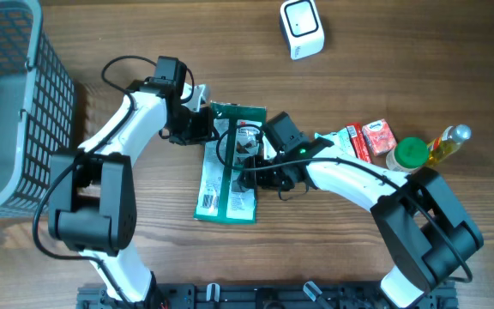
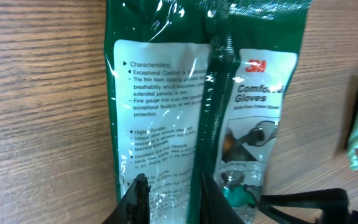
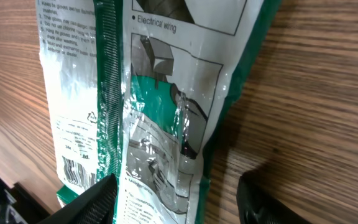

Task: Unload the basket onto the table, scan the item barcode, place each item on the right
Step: 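Grasp the glove pack edge with the right gripper beside the left gripper, then open the left gripper and withdraw it left toward the basket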

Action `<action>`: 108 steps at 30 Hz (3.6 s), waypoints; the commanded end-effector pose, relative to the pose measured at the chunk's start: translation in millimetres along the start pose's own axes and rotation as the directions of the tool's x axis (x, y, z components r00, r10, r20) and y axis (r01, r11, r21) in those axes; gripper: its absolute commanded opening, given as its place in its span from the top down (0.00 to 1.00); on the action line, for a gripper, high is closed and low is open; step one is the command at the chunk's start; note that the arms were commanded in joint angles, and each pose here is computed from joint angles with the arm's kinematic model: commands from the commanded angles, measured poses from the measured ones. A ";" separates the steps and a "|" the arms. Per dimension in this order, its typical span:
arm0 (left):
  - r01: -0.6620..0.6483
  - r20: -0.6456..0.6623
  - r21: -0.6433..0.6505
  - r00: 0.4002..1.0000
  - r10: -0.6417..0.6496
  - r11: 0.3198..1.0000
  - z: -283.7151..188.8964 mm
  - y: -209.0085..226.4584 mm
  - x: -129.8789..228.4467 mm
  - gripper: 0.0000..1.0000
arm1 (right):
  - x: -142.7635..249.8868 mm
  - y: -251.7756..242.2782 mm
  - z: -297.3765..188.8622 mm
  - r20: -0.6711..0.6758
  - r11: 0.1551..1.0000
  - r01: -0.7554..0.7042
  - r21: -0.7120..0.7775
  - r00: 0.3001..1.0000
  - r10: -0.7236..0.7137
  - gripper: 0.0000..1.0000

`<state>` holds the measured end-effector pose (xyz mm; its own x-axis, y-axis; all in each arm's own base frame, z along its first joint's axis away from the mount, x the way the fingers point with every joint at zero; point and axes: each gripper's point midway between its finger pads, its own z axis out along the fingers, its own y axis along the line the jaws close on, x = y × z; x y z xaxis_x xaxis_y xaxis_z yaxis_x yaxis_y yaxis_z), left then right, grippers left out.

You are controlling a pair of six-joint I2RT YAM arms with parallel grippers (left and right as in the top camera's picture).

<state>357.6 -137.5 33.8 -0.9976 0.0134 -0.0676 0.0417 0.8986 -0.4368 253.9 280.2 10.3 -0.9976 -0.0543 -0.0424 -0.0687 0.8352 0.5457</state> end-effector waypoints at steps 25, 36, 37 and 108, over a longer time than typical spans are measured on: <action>0.011 -0.113 -0.002 0.994 -0.011 1.000 49.3 15.4 14.7 0.90 | 22.9 10.1 39.4 0.022 0.967 -0.175 -0.183 0.983 0.182 0.59; 0.233 -0.112 -0.094 0.964 -0.243 0.968 51.8 28.8 22.8 0.96 | -18.2 -32.9 -0.8 0.026 0.936 -0.213 -0.279 0.973 0.229 0.51; 0.278 -0.114 -0.102 0.951 -0.289 0.955 53.6 30.1 26.5 0.96 | -21.5 -39.2 -8.6 0.018 0.929 -0.206 -0.306 0.975 0.223 0.48; 0.160 -0.075 -0.096 0.983 -0.167 0.982 66.6 18.1 3.2 0.96 | -27.5 -5.1 27.4 0.137 0.951 -0.025 -0.308 0.988 0.071 0.62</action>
<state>374.0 -164.0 3.9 -0.9940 -0.1088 0.0079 -0.1014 0.8943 -0.4358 288.0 300.0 8.6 -0.9873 0.0634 -0.1456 -0.0825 0.5791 0.8111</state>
